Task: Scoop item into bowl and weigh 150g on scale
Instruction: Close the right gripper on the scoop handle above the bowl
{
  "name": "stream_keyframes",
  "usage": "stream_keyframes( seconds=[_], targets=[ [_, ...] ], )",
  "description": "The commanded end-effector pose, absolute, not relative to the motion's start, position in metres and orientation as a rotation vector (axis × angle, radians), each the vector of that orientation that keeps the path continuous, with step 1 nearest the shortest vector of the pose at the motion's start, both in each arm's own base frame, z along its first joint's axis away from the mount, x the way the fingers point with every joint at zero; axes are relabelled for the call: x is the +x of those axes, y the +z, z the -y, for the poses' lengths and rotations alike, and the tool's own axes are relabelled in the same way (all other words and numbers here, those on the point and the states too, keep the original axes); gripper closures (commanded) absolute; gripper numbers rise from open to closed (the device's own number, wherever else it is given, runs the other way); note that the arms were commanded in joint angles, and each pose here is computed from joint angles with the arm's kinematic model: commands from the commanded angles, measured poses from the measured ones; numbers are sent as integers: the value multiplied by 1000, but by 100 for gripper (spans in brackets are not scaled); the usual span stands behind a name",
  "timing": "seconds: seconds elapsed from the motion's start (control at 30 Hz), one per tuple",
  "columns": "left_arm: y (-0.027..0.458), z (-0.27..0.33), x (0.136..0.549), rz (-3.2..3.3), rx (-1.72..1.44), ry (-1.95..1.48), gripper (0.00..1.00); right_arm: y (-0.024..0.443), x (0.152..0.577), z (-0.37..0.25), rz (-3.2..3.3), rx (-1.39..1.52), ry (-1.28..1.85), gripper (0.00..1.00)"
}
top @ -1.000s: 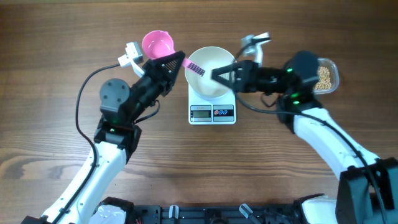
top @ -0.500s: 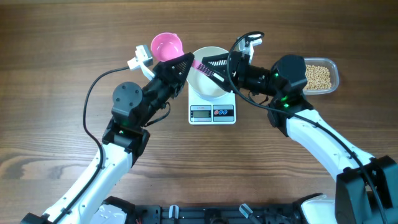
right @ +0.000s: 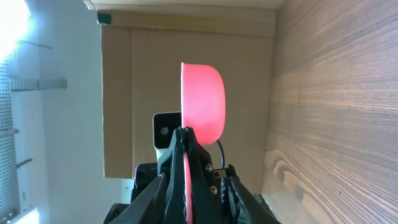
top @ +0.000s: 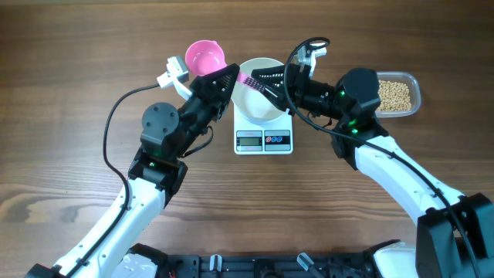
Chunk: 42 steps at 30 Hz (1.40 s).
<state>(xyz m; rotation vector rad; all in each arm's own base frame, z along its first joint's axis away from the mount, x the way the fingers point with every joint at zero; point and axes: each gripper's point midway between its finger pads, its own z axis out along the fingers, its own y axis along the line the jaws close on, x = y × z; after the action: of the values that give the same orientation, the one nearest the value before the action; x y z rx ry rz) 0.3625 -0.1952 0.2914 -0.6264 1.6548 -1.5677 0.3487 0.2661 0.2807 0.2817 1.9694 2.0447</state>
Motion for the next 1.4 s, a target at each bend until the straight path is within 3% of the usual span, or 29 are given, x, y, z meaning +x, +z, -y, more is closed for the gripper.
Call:
stream_keyframes(
  seconds=[0.0, 1.37],
  targets=[
    [300, 193, 363, -1623, -631, -1565, 96, 283, 344, -271, -1991, 261, 2082, 70],
    [298, 198, 362, -1625, -660, -1588, 96, 283, 340, -272, -2018, 299, 2126, 73]
  ],
)
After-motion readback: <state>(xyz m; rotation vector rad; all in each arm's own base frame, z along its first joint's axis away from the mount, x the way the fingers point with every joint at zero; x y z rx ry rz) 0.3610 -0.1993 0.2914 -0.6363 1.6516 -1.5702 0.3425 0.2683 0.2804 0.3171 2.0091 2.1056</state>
